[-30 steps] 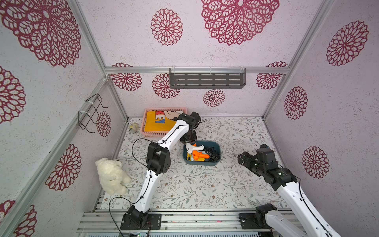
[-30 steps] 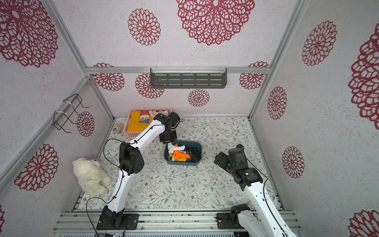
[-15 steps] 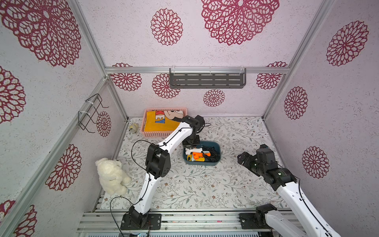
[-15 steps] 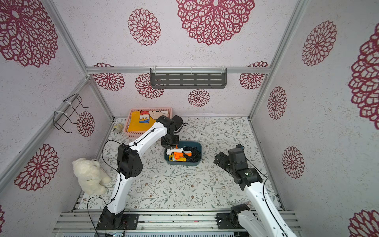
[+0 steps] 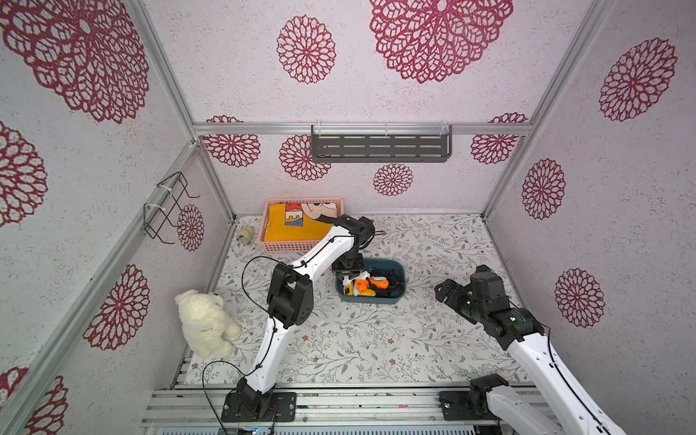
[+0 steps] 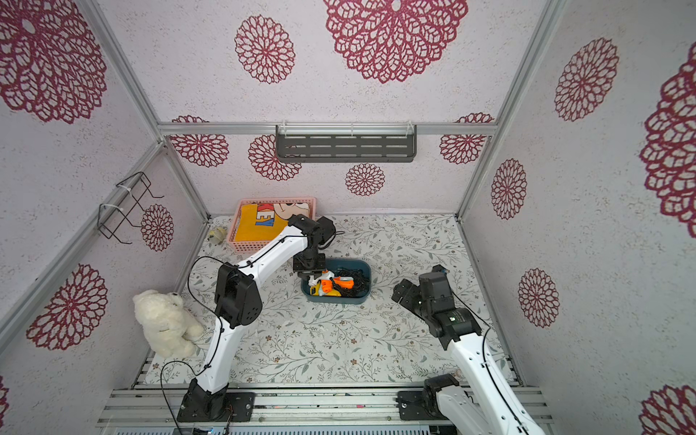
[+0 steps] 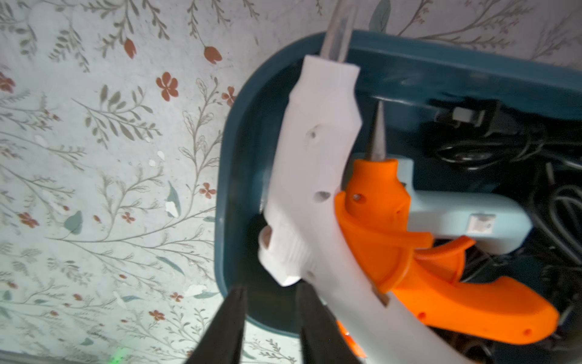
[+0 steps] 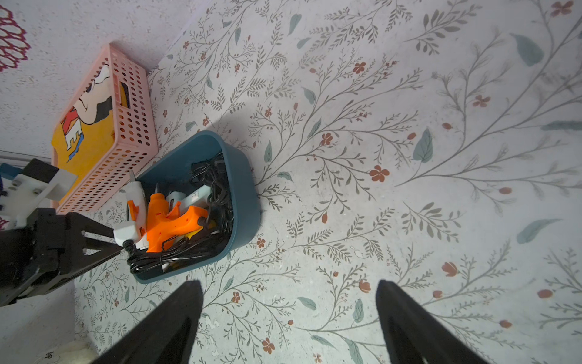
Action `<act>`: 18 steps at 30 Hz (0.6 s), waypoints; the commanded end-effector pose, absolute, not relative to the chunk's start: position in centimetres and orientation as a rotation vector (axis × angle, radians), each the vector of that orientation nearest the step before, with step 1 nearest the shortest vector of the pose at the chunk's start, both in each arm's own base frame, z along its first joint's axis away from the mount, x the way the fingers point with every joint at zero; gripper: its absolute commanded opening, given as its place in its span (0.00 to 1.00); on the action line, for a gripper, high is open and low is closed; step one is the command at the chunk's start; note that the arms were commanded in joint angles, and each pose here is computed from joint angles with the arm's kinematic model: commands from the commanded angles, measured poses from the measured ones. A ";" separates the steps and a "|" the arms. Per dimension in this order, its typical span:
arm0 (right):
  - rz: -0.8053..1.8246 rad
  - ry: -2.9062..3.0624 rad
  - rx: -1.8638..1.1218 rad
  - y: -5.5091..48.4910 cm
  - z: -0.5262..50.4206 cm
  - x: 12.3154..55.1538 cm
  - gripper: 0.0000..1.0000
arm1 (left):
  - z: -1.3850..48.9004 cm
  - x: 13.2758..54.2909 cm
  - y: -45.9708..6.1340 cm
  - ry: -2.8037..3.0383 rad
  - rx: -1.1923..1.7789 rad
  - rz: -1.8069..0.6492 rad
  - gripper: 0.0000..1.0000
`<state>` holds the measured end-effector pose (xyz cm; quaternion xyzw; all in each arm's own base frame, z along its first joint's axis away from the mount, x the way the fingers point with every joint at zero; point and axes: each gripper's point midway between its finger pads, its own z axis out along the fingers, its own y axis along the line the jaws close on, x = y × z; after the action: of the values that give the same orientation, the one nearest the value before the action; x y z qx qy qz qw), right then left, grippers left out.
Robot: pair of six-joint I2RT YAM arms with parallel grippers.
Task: Put the hot melt glue gun into the storage box
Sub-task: Adjust the hot melt adhesive gun in the storage box.
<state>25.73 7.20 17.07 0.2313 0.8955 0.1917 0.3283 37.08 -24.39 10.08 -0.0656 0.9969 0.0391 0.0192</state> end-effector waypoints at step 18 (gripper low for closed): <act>0.517 2.336 0.598 7.4 17.2 26.1 0.93 | 13.9 36.5 -29.8 3.010 -0.152 -0.144 0.39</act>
<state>25.91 7.29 16.82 0.2315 0.8971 0.1907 0.3246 36.83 -28.43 15.86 -0.0525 0.9946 -0.0396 0.0803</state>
